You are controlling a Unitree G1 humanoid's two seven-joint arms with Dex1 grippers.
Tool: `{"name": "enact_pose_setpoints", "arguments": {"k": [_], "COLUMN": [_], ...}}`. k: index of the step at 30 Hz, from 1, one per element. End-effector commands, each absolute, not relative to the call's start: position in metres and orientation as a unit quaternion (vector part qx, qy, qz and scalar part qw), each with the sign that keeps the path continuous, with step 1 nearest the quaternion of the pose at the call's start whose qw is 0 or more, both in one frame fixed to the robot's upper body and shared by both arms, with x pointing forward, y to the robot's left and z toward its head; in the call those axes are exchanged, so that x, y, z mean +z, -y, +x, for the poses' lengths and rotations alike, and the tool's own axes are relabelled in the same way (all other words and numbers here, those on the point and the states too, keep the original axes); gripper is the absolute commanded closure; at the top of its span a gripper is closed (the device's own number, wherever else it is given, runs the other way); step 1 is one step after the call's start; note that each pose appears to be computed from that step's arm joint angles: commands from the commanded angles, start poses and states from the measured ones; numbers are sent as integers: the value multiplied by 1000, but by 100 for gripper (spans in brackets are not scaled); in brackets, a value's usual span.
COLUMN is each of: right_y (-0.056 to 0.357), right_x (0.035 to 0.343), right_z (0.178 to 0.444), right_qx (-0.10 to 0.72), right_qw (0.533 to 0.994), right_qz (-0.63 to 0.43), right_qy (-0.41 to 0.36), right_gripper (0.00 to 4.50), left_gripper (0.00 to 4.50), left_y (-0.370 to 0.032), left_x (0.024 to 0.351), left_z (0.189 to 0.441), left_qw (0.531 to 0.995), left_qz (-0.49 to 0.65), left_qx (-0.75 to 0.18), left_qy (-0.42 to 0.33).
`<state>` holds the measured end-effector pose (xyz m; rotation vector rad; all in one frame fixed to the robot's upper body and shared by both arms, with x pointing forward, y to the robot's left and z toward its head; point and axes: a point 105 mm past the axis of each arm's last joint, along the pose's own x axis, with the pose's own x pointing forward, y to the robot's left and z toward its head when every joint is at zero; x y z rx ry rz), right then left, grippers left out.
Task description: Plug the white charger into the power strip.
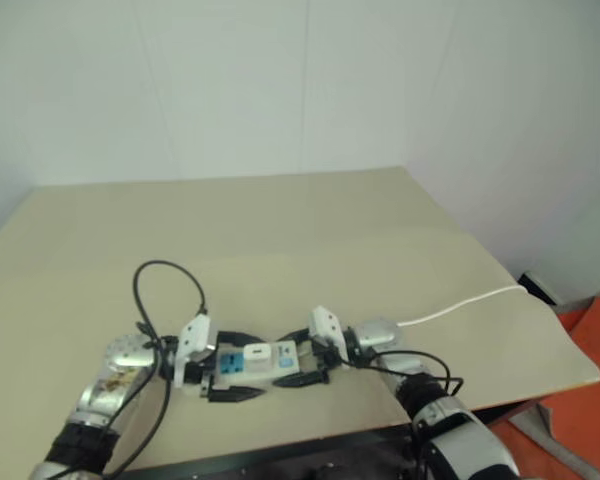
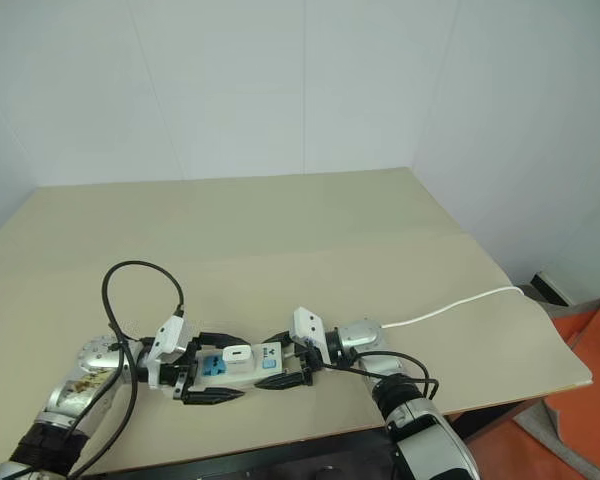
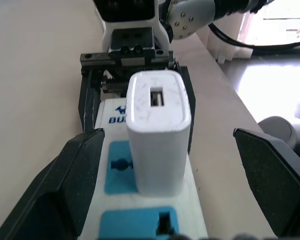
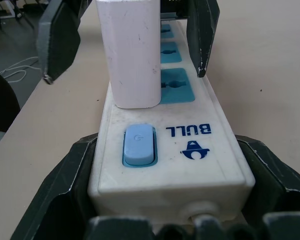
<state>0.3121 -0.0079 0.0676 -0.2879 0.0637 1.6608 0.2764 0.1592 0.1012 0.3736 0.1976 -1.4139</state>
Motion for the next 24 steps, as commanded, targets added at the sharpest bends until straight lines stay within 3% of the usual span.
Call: {"name": "enact_pose_setpoints", "arguments": {"k": [1,3,5,14,24], "right_y": [11,10,8,23,66], "right_x": [54,55,58,67,99], "right_z": [309,310,310,314,323], "right_qx": [732,729,732,722,686], "right_qw": [667,673,672,679,708], "right_qz": [-123,-114,-106,-126,-169], "right_qy": [-56,-51,-49,-35,4], "right_gripper": [109,35,3,3,3], "left_gripper": [1,0,0,0,0], "left_y": [-166,-174,-182,-195,-216], "left_x": [134,148,157,167,174], "left_z": [290,291,288,276,268], "left_qw": [753,753,748,740,751], "left_qz": [192,199,213,222,231], "left_qx": [-621,-619,-621,-628,-611], "left_qy": [-100,-94,-91,-94,-100]}}
